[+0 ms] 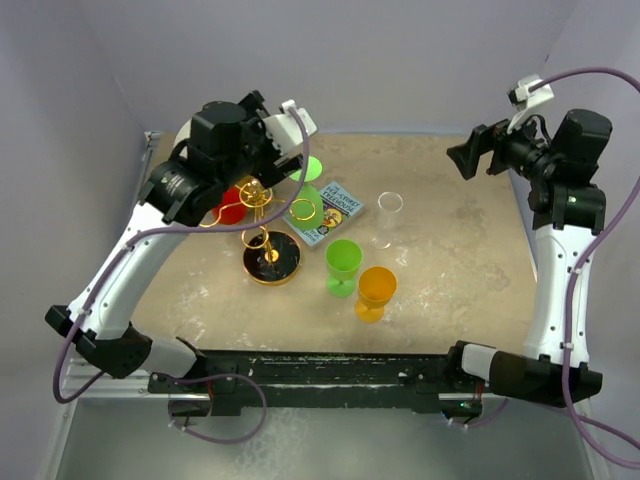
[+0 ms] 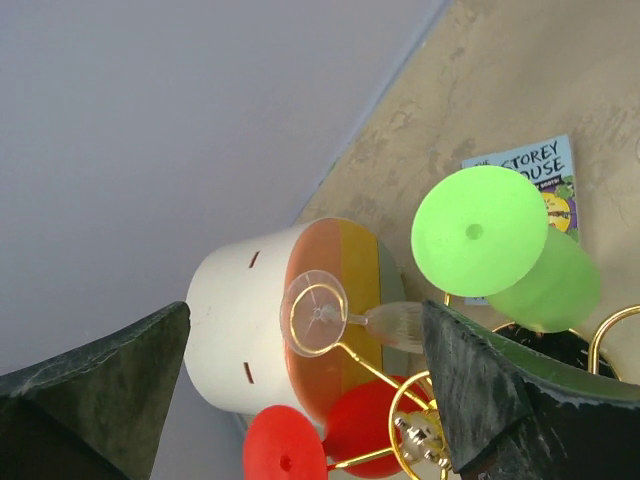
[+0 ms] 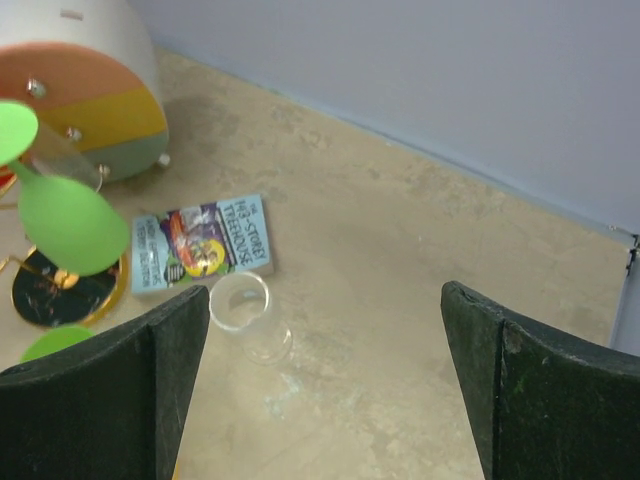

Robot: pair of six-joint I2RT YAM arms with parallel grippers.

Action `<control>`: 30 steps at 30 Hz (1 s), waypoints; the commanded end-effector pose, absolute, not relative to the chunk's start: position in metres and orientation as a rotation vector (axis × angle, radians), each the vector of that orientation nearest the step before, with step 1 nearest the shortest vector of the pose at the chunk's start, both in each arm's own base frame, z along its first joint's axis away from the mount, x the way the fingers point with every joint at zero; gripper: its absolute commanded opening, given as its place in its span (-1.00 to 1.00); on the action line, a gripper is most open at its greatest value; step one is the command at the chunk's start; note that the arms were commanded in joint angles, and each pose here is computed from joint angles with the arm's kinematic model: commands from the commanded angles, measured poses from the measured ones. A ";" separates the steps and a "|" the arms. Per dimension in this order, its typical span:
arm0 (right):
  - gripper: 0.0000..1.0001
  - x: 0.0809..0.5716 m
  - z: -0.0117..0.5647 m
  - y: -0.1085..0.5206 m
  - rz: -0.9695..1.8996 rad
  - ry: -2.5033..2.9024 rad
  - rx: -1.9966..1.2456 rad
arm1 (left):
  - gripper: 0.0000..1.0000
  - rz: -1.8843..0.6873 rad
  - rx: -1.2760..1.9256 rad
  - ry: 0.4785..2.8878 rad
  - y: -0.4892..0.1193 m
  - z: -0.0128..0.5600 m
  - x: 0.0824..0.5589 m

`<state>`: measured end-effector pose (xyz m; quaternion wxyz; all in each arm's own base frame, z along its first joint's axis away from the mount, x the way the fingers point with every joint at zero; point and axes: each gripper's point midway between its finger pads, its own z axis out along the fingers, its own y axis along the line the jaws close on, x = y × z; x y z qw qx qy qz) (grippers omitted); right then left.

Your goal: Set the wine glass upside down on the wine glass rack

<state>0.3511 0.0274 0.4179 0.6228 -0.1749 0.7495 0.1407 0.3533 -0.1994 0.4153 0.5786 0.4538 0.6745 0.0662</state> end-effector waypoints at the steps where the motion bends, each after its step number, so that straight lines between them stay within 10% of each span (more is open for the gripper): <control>1: 1.00 0.324 0.386 0.039 0.354 1.816 -0.596 | 0.98 0.045 0.843 1.522 -0.178 0.469 0.341; 30: 0.46 0.212 0.190 0.172 0.613 2.159 -1.518 | 0.98 -0.192 0.600 1.614 -0.108 0.468 0.356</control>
